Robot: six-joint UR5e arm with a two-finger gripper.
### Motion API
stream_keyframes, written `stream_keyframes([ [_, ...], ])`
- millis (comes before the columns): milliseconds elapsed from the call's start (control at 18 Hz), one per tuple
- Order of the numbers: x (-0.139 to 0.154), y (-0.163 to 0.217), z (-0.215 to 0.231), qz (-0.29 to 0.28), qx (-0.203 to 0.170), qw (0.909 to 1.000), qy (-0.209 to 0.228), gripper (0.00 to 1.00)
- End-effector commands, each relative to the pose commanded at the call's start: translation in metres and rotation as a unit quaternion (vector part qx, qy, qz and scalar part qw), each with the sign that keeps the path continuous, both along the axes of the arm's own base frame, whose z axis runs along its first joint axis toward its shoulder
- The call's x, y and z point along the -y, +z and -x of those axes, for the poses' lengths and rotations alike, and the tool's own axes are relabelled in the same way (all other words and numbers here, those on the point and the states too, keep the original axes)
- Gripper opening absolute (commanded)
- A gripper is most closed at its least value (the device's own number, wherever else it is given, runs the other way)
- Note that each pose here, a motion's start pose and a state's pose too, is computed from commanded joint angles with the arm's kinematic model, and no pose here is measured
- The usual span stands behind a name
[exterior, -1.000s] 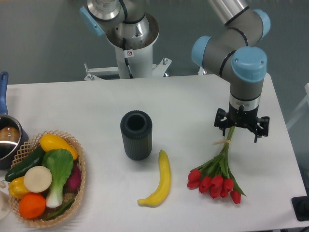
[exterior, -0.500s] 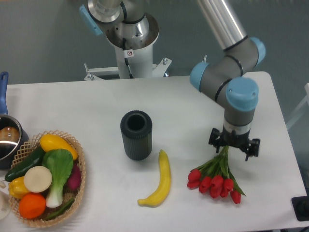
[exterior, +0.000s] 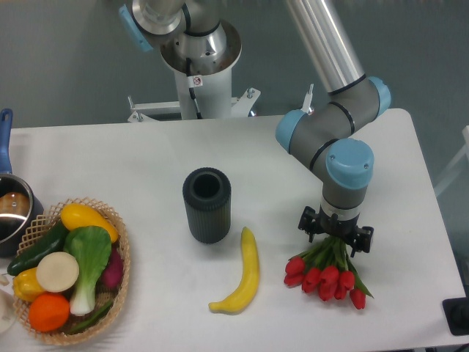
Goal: Pick up the flowers from the table
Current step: 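Lower the open gripper onto the green stems of the red tulips, then lift the gripped tulips up off the table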
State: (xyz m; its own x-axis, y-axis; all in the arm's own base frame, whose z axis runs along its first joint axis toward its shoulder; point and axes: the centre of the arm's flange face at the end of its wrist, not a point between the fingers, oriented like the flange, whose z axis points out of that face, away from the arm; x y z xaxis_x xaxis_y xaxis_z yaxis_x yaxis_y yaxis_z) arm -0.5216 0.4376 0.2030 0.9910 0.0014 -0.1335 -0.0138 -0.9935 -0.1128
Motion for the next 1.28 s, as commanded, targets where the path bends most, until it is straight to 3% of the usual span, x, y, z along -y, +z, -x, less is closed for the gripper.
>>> stream_keyframes([
  [111,0.000,-0.001,0.000,0.000,0.001,1.0000,0.000,0.10],
  [167,0.000,-0.002,0.000,0.001,0.001,1.0000,0.001,0.00],
  [333,0.002,0.005,0.001,-0.003,-0.002,0.9999,0.014,0.00],
  [500,0.005,0.028,0.001,-0.019,-0.011,0.9977,0.065,0.00],
  [833,0.040,0.087,0.021,-0.041,-0.046,0.9937,0.094,0.00],
  [1000,0.045,0.098,0.029,-0.044,-0.054,0.9922,0.104,0.00],
  [1278,0.051,0.144,0.049,-0.074,-0.033,0.9889,0.124,0.00],
])
